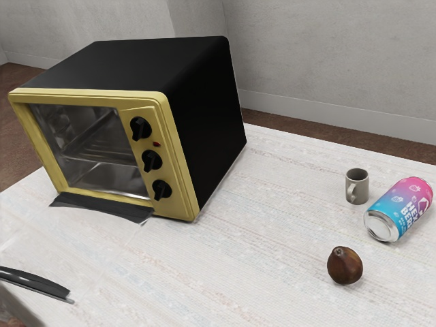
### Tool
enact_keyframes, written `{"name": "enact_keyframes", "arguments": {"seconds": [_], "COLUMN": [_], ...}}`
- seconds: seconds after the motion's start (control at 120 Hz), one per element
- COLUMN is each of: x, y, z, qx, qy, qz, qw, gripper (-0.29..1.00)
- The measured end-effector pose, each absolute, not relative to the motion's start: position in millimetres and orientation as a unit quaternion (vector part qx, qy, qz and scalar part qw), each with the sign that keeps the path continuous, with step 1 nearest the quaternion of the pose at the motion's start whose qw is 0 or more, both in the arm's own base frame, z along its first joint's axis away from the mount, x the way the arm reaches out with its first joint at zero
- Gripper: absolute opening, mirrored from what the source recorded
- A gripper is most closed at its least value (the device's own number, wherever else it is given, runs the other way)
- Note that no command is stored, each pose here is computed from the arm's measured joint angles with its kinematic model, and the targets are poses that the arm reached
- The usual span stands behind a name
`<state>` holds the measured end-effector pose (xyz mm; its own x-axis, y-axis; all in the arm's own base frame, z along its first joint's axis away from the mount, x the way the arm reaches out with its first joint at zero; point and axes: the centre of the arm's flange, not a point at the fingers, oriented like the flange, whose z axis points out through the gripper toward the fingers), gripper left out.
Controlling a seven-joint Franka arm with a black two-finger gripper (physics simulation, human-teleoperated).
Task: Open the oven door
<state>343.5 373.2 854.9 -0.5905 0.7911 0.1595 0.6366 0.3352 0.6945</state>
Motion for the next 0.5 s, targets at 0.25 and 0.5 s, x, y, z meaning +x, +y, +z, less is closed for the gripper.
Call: {"name": "enact_keyframes", "arguments": {"seconds": [0.25,0.5], "x": [383,440], "y": [301,106], "z": [762,691], "qx": [0.596,0.801], "qy": [0.786,0.596], "qz": [0.15,0.047], "qw": [0.063,0.02], "gripper": [0.7,0.7]}}
